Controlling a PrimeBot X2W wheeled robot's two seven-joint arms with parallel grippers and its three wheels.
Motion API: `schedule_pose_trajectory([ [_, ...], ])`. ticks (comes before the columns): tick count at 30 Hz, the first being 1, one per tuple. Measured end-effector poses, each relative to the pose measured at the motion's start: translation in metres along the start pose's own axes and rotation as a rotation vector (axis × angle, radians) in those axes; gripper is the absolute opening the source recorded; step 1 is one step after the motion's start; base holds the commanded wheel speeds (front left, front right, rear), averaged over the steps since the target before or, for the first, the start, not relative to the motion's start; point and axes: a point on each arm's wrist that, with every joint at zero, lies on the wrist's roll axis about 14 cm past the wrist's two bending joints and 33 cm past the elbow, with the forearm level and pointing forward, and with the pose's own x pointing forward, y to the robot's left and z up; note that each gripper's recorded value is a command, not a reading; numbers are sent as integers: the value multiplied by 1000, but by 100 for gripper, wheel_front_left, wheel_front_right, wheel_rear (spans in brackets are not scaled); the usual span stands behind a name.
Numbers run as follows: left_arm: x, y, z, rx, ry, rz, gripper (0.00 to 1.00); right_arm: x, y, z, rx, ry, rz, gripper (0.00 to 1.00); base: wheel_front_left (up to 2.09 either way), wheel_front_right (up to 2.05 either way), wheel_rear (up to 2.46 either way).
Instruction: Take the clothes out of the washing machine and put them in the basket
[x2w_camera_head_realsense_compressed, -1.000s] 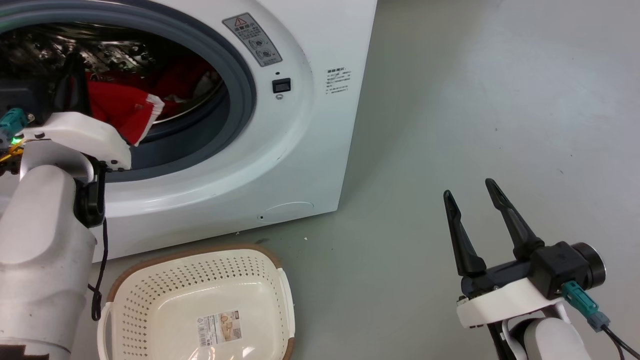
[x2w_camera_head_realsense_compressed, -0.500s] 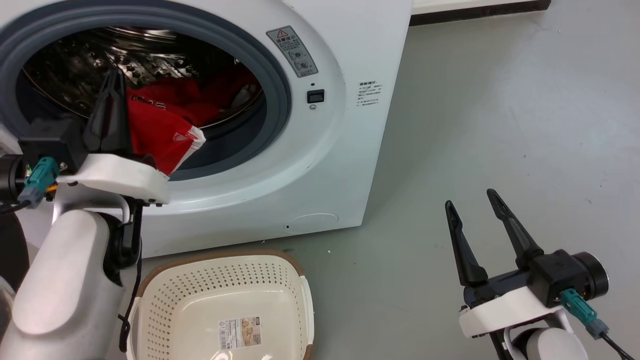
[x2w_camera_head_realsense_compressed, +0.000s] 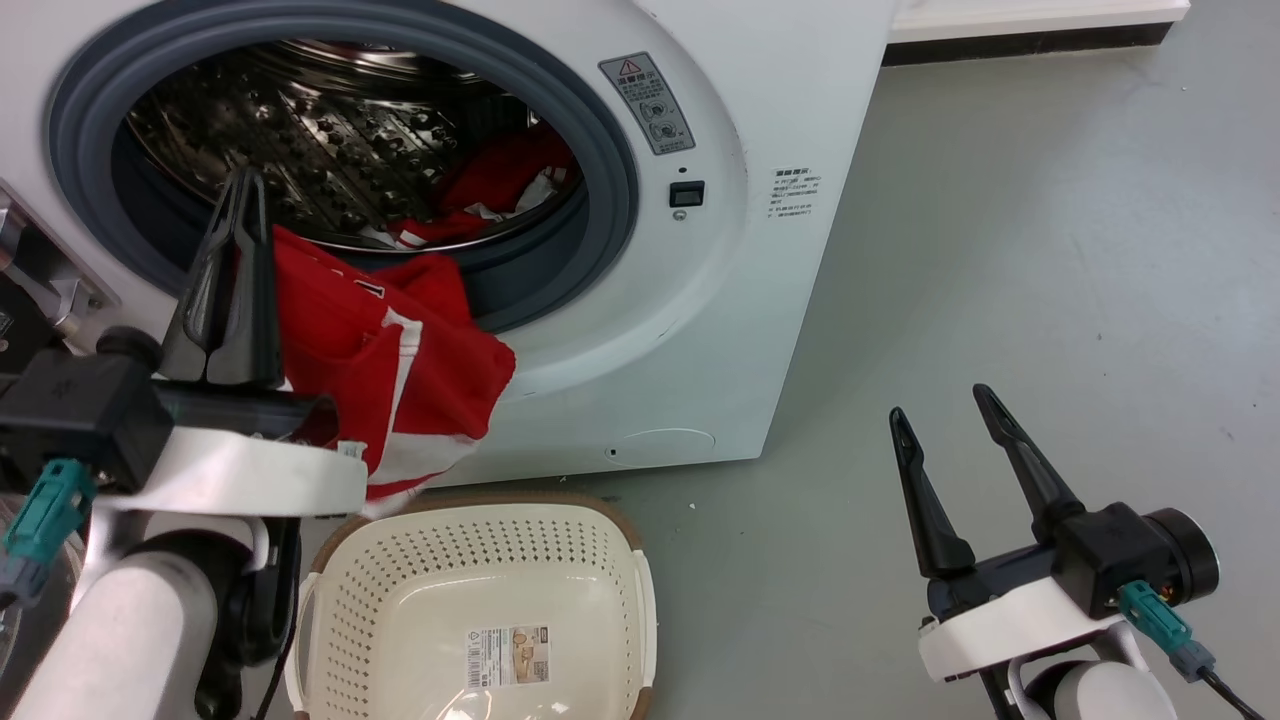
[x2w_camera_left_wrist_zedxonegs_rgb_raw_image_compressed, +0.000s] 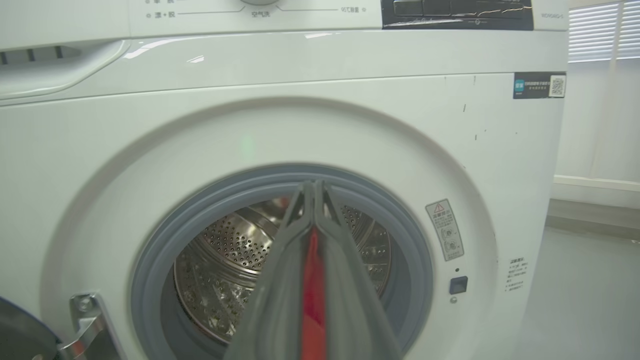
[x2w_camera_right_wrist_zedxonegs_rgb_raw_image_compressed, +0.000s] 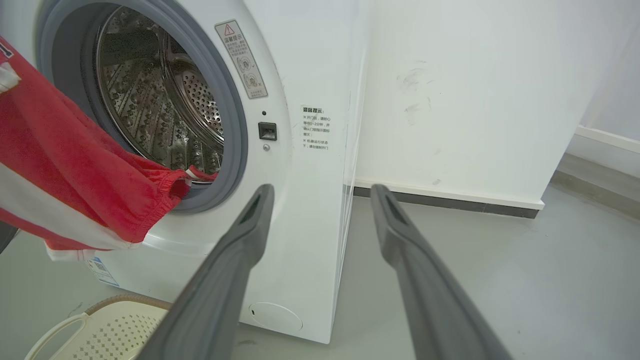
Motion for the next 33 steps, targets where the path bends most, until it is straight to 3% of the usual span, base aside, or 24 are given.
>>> schedule_pose_trajectory([
  [4,-14,0,-5,-14,42,16,0,2,3,-2,1,4,11,100,0,0,0],
  [9,-34,1,-45,-59,188,43,0,5,5,-6,4,15,18,100,0,0,0],
  [24,-158,-22,-241,-272,854,141,0,21,2,-25,6,51,21,100,0,0,0],
  [33,-161,-18,-301,-238,929,134,0,39,0,-44,-4,81,32,100,0,0,0],
])
